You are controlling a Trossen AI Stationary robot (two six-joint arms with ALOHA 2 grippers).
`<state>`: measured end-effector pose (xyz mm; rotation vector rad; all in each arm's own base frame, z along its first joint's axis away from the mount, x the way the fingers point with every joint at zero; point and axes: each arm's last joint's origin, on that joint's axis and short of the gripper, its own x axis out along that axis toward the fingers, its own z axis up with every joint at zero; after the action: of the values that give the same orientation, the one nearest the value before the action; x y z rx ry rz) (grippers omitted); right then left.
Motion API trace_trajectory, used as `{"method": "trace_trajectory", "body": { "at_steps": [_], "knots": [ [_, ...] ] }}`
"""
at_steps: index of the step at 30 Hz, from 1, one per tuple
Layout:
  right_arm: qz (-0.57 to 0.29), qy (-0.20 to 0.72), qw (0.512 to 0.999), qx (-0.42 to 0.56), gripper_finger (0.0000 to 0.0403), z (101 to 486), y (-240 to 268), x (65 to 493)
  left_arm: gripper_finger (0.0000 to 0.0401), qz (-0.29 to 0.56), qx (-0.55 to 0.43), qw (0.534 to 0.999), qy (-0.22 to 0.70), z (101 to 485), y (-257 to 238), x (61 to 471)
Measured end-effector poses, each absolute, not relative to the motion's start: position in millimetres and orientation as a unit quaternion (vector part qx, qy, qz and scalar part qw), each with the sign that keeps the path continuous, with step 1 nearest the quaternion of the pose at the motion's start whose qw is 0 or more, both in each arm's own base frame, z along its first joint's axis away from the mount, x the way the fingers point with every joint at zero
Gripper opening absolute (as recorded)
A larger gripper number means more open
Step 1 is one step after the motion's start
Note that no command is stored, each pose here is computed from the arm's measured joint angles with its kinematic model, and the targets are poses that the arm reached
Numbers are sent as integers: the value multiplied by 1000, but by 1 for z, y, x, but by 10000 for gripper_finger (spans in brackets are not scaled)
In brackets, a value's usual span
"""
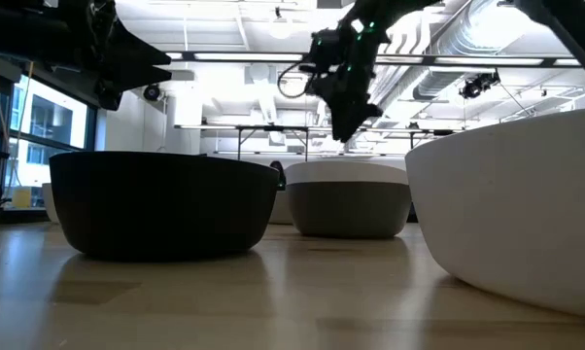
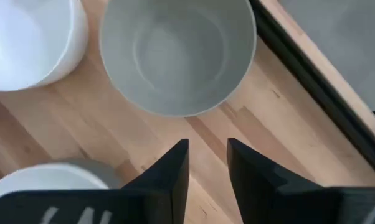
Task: Nest bowls inside each other
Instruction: Stack the gray bowl on top of the white bowl
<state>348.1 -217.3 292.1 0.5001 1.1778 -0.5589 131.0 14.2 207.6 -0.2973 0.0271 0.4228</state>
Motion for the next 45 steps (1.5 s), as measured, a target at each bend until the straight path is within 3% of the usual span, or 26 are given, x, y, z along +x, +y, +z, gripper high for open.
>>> {"method": "trace_trajectory", "body": {
  "at_steps": [7,13,23,45],
  "knots": [
    [-314,521,756,242,103,274,-235,356,136,204,-153,967,14,207,14,131],
    [-354,516,720,298,103,256,-251,353,136,206,-148,967,22,206,14,131],
    [-353,504,689,384,103,226,-259,364,136,213,-144,966,28,205,14,131],
    [-385,487,666,412,103,218,-264,365,136,226,-134,964,33,204,15,130]
  ]
}}
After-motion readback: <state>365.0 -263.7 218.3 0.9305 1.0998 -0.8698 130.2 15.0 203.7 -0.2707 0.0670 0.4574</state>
